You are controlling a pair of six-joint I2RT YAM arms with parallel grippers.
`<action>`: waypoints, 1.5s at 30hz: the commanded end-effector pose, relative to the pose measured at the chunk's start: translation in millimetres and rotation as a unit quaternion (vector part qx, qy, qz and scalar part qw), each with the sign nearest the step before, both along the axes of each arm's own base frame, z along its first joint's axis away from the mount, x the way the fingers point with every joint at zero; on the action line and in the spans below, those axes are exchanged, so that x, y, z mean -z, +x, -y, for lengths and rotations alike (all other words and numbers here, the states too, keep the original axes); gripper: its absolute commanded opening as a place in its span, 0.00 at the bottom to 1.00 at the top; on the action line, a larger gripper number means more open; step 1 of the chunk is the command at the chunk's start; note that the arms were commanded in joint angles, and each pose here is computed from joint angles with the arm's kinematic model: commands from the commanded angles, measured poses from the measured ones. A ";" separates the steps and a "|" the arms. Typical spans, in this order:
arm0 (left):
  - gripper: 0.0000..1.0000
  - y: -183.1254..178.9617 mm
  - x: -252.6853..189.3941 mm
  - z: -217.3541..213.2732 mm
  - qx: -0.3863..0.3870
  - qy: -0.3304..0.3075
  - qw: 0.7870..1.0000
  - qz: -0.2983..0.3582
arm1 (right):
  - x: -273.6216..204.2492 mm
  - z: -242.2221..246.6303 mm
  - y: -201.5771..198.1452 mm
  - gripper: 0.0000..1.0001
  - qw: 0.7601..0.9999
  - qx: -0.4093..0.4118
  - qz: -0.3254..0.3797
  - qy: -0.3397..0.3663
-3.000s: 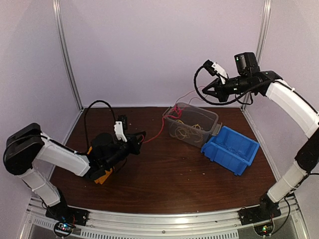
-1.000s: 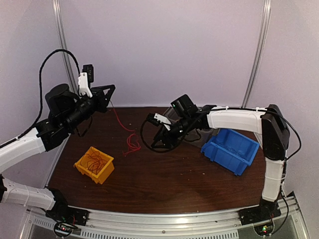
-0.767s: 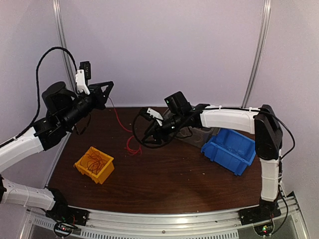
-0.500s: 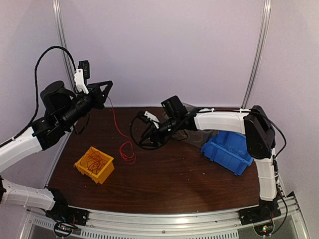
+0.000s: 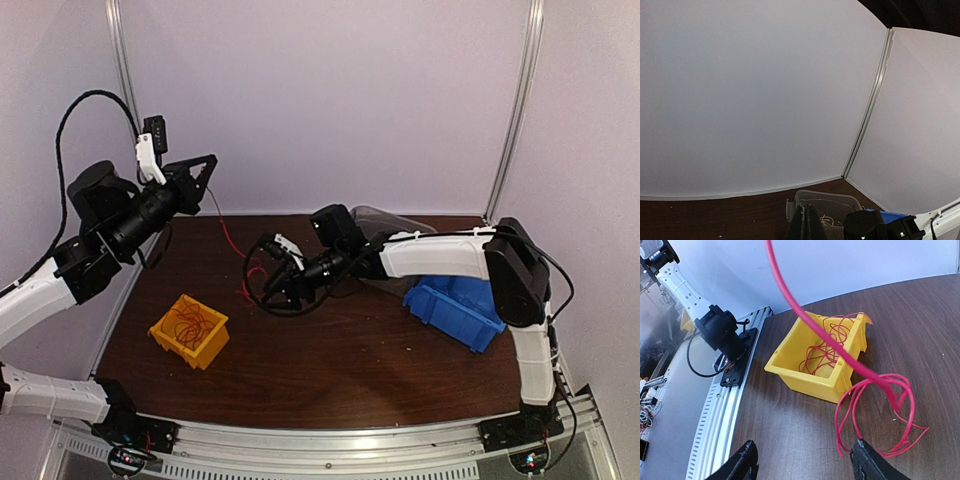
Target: Untangle the cables
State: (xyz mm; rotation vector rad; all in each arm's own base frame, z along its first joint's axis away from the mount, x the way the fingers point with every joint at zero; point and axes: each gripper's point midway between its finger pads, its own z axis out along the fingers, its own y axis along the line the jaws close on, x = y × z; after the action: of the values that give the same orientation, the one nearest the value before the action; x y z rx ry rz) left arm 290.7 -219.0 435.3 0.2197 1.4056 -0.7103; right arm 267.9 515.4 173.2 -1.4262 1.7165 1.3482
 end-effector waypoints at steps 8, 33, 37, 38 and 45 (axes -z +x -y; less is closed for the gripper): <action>0.00 -5.1 -23.8 -5.6 -0.001 -0.014 1.000 0.020 | -2.1 -10.5 32.9 0.59 0.997 0.067 0.036 0.002; 0.00 -18.0 -45.1 2.0 0.043 -0.033 0.998 0.029 | -12.3 -20.9 8.6 0.55 0.999 -0.004 0.016 0.035; 0.00 -18.2 -45.5 1.5 0.042 -0.032 0.998 0.030 | -13.5 -21.2 14.4 0.10 0.999 0.009 0.005 0.041; 0.00 -18.1 -45.6 0.8 0.040 -0.032 0.998 0.031 | -15.1 -19.7 14.6 0.01 0.999 0.011 0.004 0.041; 0.00 -22.2 -63.2 -30.7 -0.032 -0.006 0.998 0.049 | -9.6 37.1 43.2 0.00 0.997 0.071 -0.007 0.032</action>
State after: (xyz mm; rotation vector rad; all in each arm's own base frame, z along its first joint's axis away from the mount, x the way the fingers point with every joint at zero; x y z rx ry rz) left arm 280.9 -222.3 456.7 0.2599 1.4023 -0.7503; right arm 284.9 515.2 163.0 -1.3418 1.7337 1.3549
